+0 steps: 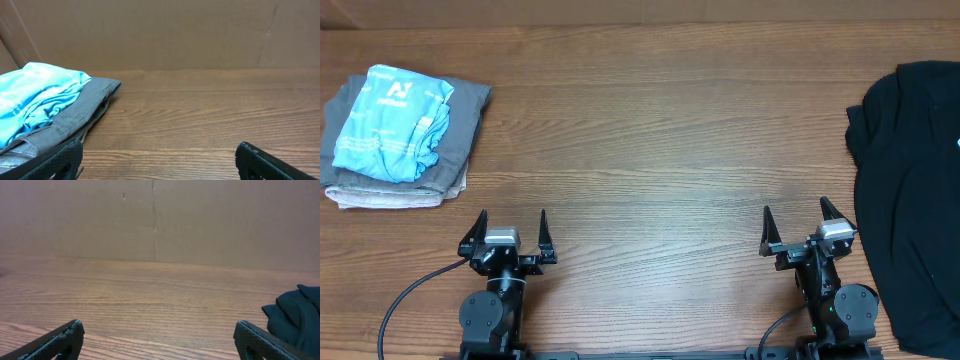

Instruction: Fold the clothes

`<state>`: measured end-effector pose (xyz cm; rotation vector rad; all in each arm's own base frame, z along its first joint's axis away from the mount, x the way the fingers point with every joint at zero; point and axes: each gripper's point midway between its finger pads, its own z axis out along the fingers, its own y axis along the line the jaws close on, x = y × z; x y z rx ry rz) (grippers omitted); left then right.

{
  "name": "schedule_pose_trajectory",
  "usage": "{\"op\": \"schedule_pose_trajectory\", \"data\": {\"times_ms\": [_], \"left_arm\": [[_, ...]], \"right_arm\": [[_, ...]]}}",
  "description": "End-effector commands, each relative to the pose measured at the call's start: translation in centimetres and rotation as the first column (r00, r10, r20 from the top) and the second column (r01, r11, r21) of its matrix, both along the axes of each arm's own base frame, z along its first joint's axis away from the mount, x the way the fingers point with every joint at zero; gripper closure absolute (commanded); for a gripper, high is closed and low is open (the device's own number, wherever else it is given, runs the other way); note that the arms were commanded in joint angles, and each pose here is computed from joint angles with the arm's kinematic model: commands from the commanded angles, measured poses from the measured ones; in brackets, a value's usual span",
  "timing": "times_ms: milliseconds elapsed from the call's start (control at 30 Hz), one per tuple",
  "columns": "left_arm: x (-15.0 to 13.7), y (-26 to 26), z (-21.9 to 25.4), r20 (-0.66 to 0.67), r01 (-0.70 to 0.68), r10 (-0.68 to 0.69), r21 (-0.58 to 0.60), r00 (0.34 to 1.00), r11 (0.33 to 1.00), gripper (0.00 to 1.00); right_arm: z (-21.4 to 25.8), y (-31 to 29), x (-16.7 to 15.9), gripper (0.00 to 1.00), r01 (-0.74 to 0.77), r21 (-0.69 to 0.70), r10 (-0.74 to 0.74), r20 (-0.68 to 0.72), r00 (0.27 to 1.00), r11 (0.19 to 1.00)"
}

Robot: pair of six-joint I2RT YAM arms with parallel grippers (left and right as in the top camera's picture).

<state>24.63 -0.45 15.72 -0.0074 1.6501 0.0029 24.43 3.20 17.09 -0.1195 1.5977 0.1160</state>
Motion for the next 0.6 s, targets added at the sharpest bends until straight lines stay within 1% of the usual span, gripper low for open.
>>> {"op": "schedule_pose_trajectory", "data": {"times_ms": [0, 500, 567], "left_arm": [[-0.02, -0.08, 0.05, 0.010, 0.001, -0.001, -0.017, 1.000, 1.000, 0.00], [-0.02, -0.08, 0.05, 0.010, 0.001, -0.001, -0.017, 1.000, 1.000, 0.00], [-0.02, -0.08, 0.05, 0.010, 0.001, -0.001, -0.017, 1.000, 1.000, 0.00]], "right_arm": [[-0.08, -0.21, 0.03, 0.00, 0.011, -0.003, -0.011, 0.009, 1.000, 1.000], [-0.06, -0.21, 0.03, 0.00, 0.011, -0.003, -0.011, 0.010, 1.000, 1.000], [0.02, 0.09, -0.01, 0.00, -0.007, -0.002, 0.007, 0.013, 1.000, 1.000]]}}
